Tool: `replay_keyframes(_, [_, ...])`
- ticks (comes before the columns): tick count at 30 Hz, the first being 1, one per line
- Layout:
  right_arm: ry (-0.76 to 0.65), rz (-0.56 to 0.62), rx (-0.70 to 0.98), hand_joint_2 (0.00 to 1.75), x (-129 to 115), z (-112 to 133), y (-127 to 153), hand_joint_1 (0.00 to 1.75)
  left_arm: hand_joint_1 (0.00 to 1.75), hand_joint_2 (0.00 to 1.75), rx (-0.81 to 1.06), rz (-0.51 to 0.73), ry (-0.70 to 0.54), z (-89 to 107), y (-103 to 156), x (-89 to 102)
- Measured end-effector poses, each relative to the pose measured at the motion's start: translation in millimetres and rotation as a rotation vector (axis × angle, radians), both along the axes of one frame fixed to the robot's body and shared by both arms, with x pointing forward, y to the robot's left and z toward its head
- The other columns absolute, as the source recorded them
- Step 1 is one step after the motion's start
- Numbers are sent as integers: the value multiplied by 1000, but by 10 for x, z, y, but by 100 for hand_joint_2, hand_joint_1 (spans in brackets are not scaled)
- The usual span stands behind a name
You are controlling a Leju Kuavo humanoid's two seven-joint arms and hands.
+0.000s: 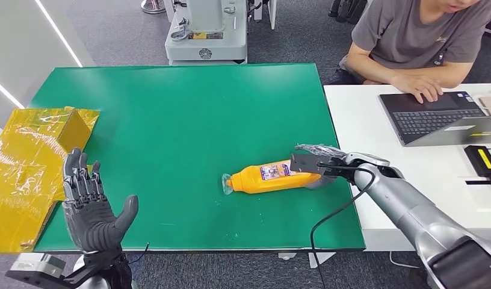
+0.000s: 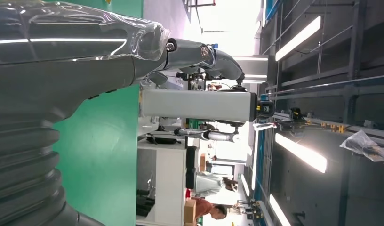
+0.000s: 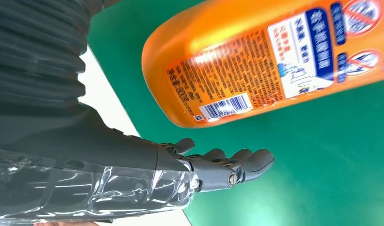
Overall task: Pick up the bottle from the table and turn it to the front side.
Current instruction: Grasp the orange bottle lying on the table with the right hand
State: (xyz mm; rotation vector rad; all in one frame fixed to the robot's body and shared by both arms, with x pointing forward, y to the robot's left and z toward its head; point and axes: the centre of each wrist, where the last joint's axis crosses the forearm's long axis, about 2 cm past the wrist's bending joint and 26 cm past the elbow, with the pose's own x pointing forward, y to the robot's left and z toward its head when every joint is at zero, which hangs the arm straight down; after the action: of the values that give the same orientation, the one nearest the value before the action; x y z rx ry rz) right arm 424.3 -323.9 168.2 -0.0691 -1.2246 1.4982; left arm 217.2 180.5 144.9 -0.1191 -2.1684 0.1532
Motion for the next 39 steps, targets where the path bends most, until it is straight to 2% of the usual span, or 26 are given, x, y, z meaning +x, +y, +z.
replay_keyframes(6, [-9, 10, -11, 175, -21, -65, -50, 0, 0, 175, -2, 1, 6, -14, 5, -15])
replay_keyframes(12, [-159, 47, -78, 175, -45, -121, -55, 0, 0, 175, 2, -3, 10, -45, 2, -55])
replay_keyframes(21, [-210, 111, -109, 175, -55, -147, -7, 0, 0, 175, 4, -11, 10, -51, -4, -65])
replay_keyframes(30, [-189, 231, -48, 175, -12, -120, 364, 0, 0, 175, 12, -39, -25, 29, -11, 29])
replay_keyframes(39, [-108, 275, 26, 175, 121, -23, 683, 0, 0, 175, 16, -41, -49, 122, -15, 138])
